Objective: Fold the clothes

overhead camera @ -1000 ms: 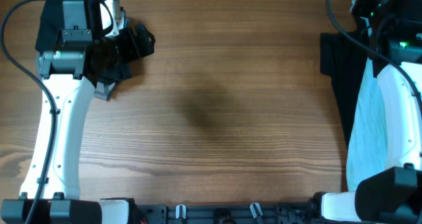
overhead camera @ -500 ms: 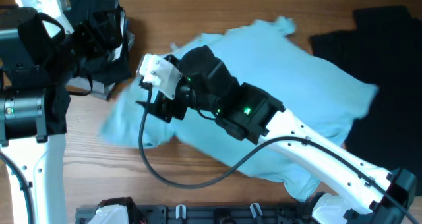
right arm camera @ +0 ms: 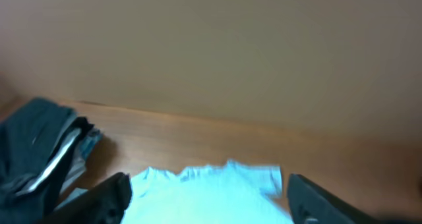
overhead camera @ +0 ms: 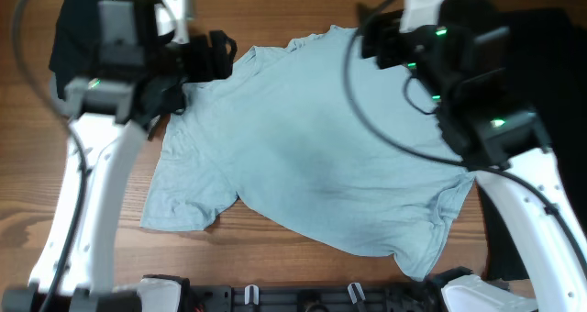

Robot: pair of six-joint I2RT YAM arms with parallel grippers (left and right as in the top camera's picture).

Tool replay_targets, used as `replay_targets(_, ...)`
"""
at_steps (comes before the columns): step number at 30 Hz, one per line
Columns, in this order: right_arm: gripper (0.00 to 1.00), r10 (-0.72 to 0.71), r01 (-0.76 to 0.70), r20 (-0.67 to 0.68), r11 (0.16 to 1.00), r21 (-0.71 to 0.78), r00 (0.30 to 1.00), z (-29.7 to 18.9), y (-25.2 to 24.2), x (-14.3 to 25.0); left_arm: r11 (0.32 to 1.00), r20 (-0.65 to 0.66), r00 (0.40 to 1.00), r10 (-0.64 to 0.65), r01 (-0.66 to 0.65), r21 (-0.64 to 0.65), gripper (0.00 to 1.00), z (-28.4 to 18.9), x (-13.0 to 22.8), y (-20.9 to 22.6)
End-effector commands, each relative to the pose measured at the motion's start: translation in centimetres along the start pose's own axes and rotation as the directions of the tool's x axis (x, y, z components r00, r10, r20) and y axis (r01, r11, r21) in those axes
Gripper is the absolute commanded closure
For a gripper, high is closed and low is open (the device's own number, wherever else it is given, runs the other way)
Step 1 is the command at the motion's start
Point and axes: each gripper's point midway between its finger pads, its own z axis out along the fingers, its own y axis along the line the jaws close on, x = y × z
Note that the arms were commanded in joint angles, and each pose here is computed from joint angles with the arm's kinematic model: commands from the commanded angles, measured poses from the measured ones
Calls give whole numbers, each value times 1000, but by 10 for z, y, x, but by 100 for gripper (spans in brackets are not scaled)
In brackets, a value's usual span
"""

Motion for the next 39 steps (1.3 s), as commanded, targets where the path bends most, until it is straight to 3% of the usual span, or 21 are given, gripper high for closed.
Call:
replay_targets(1,30,262,-262,-87,965,11,961,3,-24,17,998,-77,995,58,-60,-26,48,67,10,6)
replay_targets(5,56,296,-280,-210,954,104,932,14,-46,54,999,-193,981,37,-42,-21,89,150,42,24)
replay_targets(7,76,308,-277,-294,950,141,905,19,-50,79,1000,-268,963,21,-26,-16,96,178,67,31)
replay_targets(8,83,313,-274,-339,948,159,887,22,-51,92,1000,-298,954,14,-19,-16,96,192,79,36)
replay_targets(15,91,346,-261,-492,936,235,799,47,-59,146,1000,-320,947,-21,24,8,95,248,105,48)
replay_targets(19,91,367,-265,-527,929,260,766,59,-61,164,999,-332,943,-33,38,8,95,273,122,58)
replay_targets(22,90,371,-265,-554,927,265,745,66,-61,175,995,-258,961,-95,83,-59,94,302,120,89)
replay_targets(25,88,378,-254,-589,924,285,714,69,-64,190,975,-80,974,-212,205,-89,92,317,85,123)
replay_targets(28,87,538,-262,-606,833,487,586,59,-81,229,947,120,940,-321,316,58,91,305,12,133)
replay_targets(30,87,611,-236,-594,774,587,523,55,-92,251,939,180,924,-337,316,137,92,289,-34,131)
replay_targets(34,82,678,-206,-545,699,685,493,59,-119,271,942,233,918,-321,284,181,92,261,-91,124)
replay_targets(36,82,713,-190,-519,657,729,472,59,-141,282,938,225,922,-314,265,224,86,246,-109,111)
replay_targets(39,96,775,-189,-470,582,791,421,56,-177,300,935,232,935,-269,195,297,75,225,-126,87)
